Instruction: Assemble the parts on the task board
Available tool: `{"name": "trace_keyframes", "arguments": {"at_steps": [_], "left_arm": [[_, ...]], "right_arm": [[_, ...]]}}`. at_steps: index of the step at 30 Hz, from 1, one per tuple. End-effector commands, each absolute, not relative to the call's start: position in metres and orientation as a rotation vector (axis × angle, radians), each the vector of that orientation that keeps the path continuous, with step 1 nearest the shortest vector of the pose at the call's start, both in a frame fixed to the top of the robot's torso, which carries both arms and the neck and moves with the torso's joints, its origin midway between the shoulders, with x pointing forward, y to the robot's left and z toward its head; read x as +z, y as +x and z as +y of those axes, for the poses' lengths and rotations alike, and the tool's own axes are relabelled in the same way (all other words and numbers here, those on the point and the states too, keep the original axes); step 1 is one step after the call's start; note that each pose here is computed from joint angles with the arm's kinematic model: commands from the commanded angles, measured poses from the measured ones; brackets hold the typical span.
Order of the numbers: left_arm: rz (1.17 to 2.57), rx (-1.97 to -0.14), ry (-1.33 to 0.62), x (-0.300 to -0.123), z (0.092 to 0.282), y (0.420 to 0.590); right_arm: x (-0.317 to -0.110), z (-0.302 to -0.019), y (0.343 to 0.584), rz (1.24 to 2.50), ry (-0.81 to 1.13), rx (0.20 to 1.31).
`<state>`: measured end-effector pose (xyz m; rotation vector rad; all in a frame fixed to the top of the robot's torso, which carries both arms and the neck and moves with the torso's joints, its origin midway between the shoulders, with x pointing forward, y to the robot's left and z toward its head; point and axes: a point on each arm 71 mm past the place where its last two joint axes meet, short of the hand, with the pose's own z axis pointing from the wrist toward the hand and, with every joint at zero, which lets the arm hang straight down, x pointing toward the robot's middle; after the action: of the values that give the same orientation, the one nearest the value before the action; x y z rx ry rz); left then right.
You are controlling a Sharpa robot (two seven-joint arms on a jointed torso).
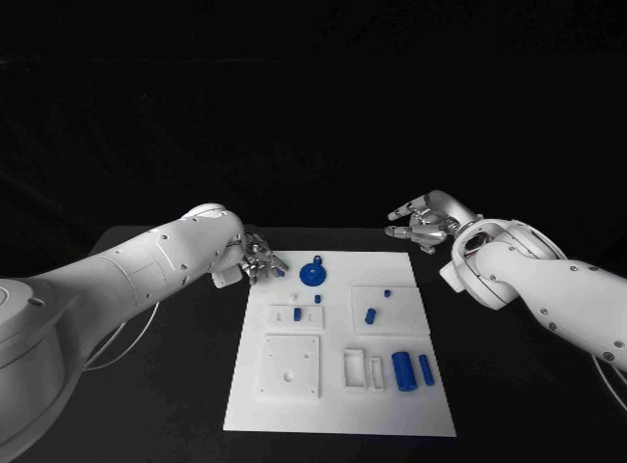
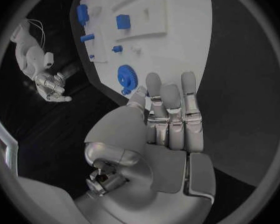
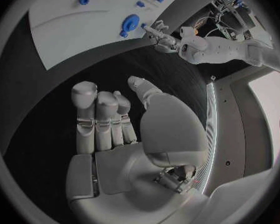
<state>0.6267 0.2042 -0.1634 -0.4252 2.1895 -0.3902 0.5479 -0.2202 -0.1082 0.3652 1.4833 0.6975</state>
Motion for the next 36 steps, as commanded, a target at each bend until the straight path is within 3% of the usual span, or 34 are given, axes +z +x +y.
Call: {"name": "trace_keyframes", "arguments": {"at_steps": [1, 22, 36], "left_arm": [[2.201, -0.397, -0.42, -0.167, 0.202, 0.625], [2.143, -0.439, -0.487, -0.165, 0.204, 0.625], [2.093, -0.588, -0.64, -0.157, 0.21, 0.611]], "right_arm": [[-0.108, -0.22, 0.548, 1.486, 0.356, 0.691], [-0.11, -0.224, 0.55, 1.493, 0.367, 0.678], [-0.111, -0.232, 0.551, 1.495, 0.378, 0.664]]}}
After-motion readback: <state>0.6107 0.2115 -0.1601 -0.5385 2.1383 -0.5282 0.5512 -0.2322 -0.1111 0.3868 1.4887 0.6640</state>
